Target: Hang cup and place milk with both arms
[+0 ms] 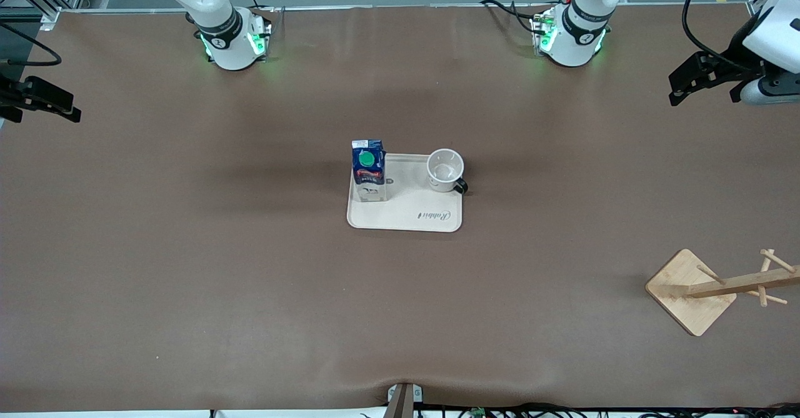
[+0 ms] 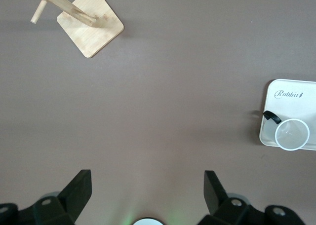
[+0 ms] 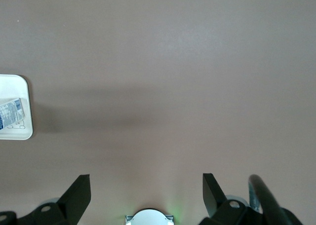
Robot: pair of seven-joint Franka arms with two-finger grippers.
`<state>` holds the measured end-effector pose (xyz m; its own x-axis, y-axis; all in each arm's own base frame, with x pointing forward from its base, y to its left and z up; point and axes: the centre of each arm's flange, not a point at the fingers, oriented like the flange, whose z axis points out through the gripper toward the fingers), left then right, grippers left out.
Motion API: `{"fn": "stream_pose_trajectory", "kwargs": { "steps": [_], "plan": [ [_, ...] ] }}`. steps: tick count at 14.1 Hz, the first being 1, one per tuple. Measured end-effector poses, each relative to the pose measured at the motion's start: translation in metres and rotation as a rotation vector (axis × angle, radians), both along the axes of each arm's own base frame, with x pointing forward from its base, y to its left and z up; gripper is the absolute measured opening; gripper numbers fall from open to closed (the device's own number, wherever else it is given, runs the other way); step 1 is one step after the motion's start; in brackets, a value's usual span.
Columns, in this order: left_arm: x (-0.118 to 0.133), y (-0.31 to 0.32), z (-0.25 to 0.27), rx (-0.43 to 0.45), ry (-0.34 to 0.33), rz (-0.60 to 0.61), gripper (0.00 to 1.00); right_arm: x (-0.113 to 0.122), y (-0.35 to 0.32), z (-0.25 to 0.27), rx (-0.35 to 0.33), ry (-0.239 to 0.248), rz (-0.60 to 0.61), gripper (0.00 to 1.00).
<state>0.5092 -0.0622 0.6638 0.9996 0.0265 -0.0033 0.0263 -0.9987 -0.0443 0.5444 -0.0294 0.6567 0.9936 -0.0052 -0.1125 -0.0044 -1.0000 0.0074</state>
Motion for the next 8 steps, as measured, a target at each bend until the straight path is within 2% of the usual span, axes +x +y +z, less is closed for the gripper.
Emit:
{"fn": "stream_pose_trajectory", "kwargs": {
  "steps": [6, 8],
  "plan": [
    [0.0011, 0.0005, 0.0019, -0.006, -0.004, 0.006, 1.00, 0.0006, -0.0012, 0.0069, 0.000, -0.022, -0.004, 1.00],
    [0.0025, -0.0026, -0.0010, -0.022, 0.002, 0.050, 1.00, 0.0005, -0.0018, 0.0088, 0.000, -0.026, -0.005, 1.00]
  ]
}}
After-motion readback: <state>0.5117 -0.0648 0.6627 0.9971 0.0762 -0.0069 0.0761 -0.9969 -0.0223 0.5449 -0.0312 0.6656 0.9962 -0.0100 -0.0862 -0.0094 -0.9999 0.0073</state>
